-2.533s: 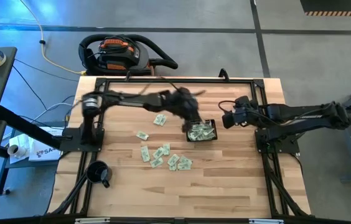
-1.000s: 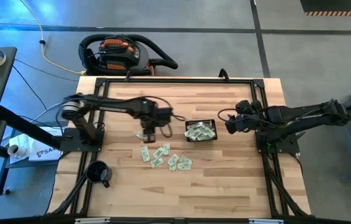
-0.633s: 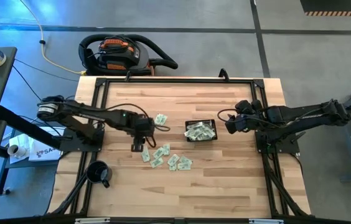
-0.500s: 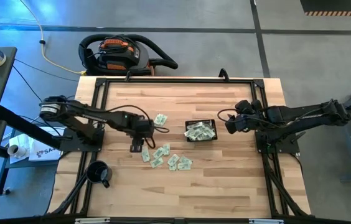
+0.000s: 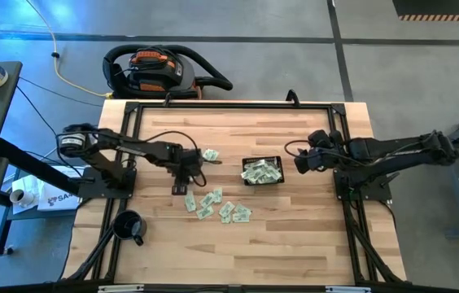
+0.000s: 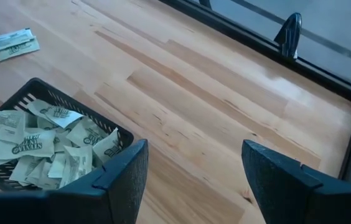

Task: Pick and place Stevia / Truvia into bins
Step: Put the green stevia packet into the black bin

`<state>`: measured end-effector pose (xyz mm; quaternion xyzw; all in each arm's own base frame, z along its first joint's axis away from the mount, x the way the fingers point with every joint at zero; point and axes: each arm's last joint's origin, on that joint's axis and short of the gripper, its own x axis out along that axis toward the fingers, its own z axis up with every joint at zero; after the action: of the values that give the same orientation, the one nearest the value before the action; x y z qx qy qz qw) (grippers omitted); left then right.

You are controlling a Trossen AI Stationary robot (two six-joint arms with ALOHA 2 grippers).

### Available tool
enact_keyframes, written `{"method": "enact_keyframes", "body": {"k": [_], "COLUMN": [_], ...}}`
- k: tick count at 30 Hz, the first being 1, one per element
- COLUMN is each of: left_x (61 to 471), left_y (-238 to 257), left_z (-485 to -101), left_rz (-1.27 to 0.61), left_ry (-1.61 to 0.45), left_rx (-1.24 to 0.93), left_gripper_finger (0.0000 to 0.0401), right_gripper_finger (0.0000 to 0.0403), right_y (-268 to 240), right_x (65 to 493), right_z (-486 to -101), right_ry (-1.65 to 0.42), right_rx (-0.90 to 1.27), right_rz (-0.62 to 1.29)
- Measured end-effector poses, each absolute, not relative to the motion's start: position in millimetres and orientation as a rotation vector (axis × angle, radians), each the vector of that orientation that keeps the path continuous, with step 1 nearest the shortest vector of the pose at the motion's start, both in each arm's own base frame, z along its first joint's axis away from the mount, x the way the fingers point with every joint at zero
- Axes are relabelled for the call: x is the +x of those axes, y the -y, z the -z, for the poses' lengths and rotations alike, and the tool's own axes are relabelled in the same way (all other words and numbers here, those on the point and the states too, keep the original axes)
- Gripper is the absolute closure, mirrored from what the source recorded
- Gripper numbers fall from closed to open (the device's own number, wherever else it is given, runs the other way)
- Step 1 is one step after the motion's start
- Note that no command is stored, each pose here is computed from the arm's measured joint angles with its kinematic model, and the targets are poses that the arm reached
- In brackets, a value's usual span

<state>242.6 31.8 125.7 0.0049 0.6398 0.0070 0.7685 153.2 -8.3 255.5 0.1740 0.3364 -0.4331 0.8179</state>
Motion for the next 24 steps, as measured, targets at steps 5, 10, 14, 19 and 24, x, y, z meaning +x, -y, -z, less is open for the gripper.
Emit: {"method": "enact_keyframes", "body": {"k": [5,10,14,19,24], "left_x": [260,301,333,378,432], "left_y": [-48,-66,-82,-108,-98], "left_z": [-144,-201,-247,-254,-245], "left_rz": [-0.031,-0.075,-0.047,-0.005,0.091], "left_ry": [-1.33,-1.105,-0.852,-0.708,-0.704], "left_rx": [0.058,0.071,0.142,0.153,0.142], "left_gripper_finger": [0.037,0.0356,0.0366,0.0377,0.0366], "right_gripper_finger": [0.0153,0.0153,0.0153,0.0153,0.0153], "right_y": [14,19,22,24,23], "right_x": [153,152,152,152,152], "right_z": [-255,-255,-255,-255,-255], "right_ry": [-0.721,-0.721,-0.72,-0.719,-0.73], "right_rx": [0.396,0.41,0.417,0.428,0.468], "right_rz": [0.947,0.974,0.992,0.999,0.977]}}
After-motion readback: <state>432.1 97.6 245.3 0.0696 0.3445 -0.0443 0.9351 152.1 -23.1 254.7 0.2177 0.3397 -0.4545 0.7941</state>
